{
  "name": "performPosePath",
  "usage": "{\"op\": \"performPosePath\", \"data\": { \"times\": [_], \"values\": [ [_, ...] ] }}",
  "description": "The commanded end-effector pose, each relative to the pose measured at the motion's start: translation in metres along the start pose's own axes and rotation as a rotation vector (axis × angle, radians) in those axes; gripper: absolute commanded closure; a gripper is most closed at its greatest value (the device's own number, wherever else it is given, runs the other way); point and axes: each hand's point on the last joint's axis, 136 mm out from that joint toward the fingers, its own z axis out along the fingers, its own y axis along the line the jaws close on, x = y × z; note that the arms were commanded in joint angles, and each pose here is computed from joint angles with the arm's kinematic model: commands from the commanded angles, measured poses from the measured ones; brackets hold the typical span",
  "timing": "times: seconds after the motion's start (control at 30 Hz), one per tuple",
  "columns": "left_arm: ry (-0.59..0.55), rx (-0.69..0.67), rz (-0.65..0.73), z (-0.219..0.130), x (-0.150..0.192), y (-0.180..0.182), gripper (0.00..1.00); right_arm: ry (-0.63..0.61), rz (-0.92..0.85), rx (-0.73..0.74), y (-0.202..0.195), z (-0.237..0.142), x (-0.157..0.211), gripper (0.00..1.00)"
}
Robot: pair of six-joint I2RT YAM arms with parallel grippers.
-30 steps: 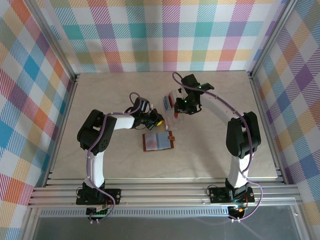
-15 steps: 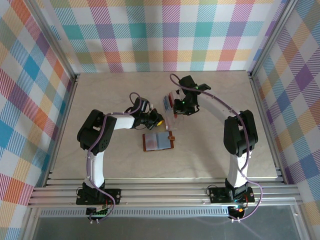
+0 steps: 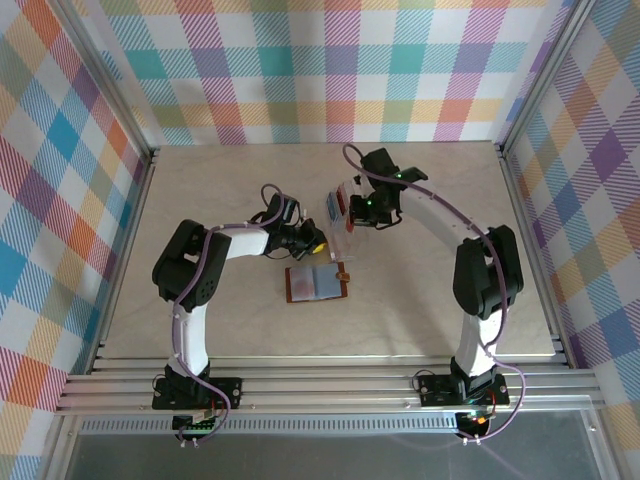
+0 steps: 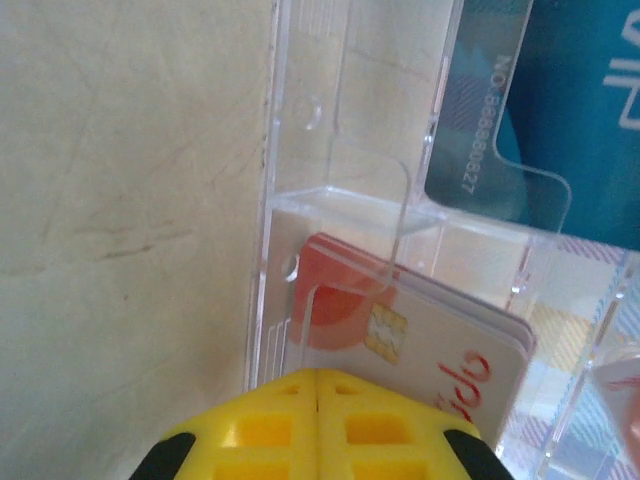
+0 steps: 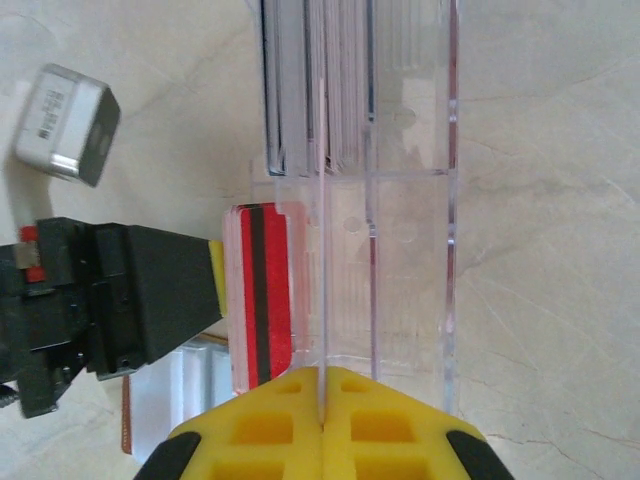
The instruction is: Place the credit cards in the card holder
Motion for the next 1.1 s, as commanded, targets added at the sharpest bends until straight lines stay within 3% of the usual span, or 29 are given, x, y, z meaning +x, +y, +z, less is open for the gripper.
{"op": "performPosePath", "data": {
  "times": [0.0,0.5,0.9,1.07],
  "values": [
    [0.007,-0.003,0.068,-0.021,0.004,-0.026,0.92,-0.043,-0.011,-0.027,0.010,-0.018,-0.004,1.00],
    [-0.136,-0.091,0.148,-0.099,0.007,-0.042,0.85,-0.117,-0.001,-0.057,0.015,-0.057,0.006,1.00],
    [-0.130,-0.283,0.157,-0.133,0.046,0.019,0.68,-0.095,-0.032,-0.154,0.029,-0.060,0.061,1.00],
    [-0.093,-0.348,0.167,-0.129,0.058,0.048,0.66,-0.023,-0.067,-0.293,0.050,-0.052,0.091,1.00]
  ]
}}
